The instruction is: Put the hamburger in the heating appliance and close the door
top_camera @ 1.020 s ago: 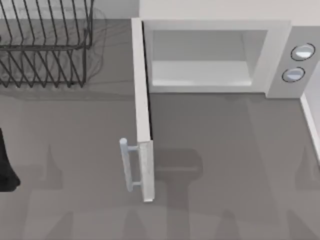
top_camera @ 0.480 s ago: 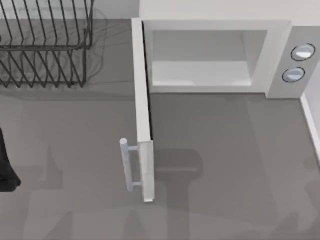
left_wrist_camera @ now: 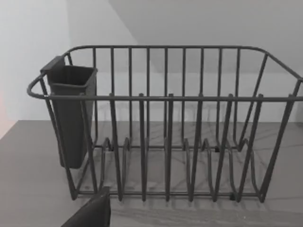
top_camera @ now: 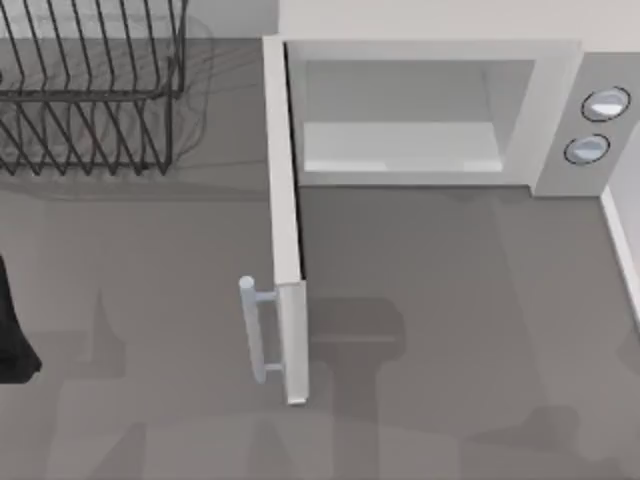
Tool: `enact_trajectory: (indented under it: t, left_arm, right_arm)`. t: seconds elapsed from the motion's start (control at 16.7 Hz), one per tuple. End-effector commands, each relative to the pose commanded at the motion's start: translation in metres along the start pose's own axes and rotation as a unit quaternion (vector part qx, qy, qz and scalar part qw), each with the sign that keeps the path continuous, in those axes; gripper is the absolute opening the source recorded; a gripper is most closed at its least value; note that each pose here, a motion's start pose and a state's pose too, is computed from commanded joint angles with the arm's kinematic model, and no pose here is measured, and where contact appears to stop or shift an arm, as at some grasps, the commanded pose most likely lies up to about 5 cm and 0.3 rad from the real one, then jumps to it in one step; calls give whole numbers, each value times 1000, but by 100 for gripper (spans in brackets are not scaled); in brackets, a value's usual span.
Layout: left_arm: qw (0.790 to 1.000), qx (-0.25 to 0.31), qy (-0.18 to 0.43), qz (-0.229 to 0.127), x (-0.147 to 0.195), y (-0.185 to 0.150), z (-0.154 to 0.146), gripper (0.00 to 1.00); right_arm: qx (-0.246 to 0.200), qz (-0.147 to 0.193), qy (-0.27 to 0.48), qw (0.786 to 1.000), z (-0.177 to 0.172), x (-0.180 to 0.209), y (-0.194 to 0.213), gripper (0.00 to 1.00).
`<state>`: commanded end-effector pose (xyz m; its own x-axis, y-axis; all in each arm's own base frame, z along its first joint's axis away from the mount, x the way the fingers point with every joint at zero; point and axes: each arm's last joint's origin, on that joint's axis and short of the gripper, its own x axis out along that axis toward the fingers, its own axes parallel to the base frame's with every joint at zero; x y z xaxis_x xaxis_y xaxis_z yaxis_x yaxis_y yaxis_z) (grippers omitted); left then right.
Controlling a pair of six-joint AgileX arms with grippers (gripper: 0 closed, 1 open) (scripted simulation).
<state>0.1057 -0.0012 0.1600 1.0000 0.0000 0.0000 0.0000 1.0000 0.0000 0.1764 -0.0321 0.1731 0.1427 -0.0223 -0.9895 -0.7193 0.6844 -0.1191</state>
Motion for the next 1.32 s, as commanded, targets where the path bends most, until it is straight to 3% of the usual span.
enact_trajectory:
  t: [0.18,0.3,0.66,1.32]
  left_arm:
    - [1000,0,0,0,0,0,0,100]
    - [1000,0,0,0,0,0,0,100]
    - [1000,0,0,0,0,0,0,100]
    - [1000,0,0,0,0,0,0,100]
  right_arm:
    - [-41,54,32,997,4,3,-12,100]
    - [-51,66,38,996,5,3,-15,100]
    - [-52,66,38,996,5,7,-14,100]
    - [-51,66,38,996,-2,82,-5,100]
